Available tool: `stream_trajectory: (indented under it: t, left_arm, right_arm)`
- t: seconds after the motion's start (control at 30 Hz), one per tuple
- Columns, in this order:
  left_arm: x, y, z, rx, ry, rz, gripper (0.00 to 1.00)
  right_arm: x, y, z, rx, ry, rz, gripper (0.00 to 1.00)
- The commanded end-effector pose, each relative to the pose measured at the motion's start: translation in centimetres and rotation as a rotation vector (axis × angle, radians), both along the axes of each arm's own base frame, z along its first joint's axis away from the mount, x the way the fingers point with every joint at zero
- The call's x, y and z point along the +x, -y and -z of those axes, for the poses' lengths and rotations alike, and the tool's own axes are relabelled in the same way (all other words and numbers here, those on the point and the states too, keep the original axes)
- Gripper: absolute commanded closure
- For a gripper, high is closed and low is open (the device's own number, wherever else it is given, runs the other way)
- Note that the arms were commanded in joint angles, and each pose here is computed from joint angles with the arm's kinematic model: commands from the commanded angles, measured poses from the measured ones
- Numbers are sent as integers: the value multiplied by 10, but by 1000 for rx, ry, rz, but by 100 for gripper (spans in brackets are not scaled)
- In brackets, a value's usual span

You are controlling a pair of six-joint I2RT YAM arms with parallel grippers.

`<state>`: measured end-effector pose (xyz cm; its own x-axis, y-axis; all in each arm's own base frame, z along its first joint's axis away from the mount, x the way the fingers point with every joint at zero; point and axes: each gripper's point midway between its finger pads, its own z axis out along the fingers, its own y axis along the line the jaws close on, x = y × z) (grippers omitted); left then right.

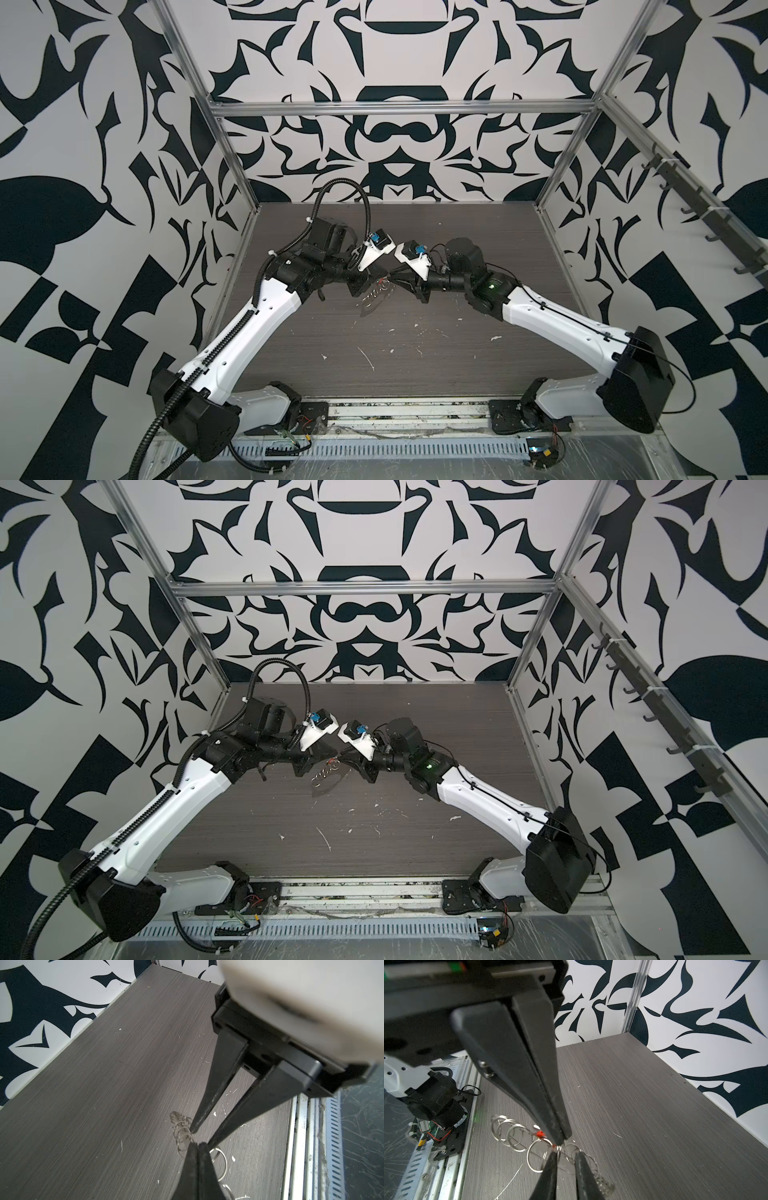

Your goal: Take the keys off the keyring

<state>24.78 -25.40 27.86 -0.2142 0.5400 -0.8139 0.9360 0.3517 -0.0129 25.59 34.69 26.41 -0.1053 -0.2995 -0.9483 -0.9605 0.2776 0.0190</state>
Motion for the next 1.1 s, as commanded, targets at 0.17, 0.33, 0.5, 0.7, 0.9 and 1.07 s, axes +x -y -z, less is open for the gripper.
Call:
stream_trajectory:
  t: [0.17,0.33,0.5,0.7,0.9,1.07]
  left_arm:
    - [-8,0,-7,-29,6,14,100]
    - [-8,1,-8,-32,2,13,100]
    - [-9,1,-8,-35,-1,13,100]
    - [-9,0,-9,-36,3,11,100]
    - [-7,-3,-11,-26,19,-12,100]
    - [10,-19,-4,27,19,-118,100]
  right_arm:
    - [-2,-7,-19,42,9,-35,80]
    - [-1,-8,-22,48,14,-38,82]
    - [-1,-10,-22,52,10,-50,85]
    - [-1,-12,-22,51,8,-57,90]
    - [-1,-12,-23,50,22,-60,100]
    - [-4,-2,-33,109,84,-26,100]
